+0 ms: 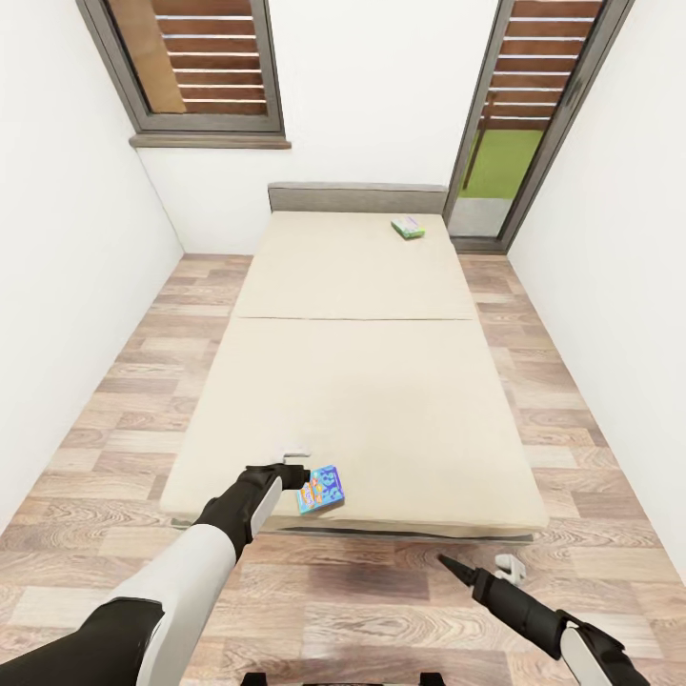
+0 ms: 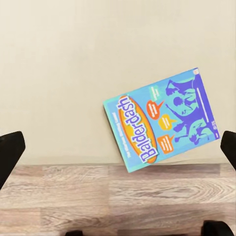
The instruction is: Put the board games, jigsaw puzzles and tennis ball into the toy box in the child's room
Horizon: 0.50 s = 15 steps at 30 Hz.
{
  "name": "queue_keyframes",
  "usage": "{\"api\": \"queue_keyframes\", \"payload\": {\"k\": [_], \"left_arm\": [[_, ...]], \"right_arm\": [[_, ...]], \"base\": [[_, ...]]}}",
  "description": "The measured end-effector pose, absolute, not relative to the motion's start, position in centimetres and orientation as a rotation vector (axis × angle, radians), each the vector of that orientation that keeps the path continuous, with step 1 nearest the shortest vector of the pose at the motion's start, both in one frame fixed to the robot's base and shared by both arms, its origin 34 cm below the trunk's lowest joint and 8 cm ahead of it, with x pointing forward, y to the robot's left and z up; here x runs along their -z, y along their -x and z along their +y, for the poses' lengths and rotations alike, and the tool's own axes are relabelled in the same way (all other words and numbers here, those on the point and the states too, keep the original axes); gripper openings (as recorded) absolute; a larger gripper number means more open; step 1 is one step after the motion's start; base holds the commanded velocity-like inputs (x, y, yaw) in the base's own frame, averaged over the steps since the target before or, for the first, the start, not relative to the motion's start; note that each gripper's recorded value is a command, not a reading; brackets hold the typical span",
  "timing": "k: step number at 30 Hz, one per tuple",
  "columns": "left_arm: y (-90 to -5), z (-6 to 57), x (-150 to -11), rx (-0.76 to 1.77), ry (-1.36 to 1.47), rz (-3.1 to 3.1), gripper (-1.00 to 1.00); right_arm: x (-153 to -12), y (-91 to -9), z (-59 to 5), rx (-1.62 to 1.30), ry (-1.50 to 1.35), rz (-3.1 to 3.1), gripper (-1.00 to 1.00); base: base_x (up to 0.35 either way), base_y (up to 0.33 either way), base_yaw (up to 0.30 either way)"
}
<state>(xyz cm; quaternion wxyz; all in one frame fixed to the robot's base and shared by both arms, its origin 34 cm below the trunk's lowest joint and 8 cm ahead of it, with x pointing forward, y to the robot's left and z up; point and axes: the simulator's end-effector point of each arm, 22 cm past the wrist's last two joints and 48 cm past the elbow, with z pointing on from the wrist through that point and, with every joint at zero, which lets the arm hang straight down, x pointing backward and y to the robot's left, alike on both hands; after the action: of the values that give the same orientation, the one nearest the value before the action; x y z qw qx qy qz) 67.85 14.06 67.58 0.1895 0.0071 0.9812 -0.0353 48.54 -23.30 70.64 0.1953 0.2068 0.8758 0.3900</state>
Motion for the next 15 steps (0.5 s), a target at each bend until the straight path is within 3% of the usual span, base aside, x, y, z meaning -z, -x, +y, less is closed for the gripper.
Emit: {"api": "queue_keyframes", "payload": {"k": [15], "left_arm": [[-67.9,14.1,-67.6,0.099,-0.020,2.758,1.00]], "right_arm": [[-71.9,-50.2,-22.7,-1.124,-0.560,2.434,1.00]], "base": [[0.000,0.000,0.000]]}}
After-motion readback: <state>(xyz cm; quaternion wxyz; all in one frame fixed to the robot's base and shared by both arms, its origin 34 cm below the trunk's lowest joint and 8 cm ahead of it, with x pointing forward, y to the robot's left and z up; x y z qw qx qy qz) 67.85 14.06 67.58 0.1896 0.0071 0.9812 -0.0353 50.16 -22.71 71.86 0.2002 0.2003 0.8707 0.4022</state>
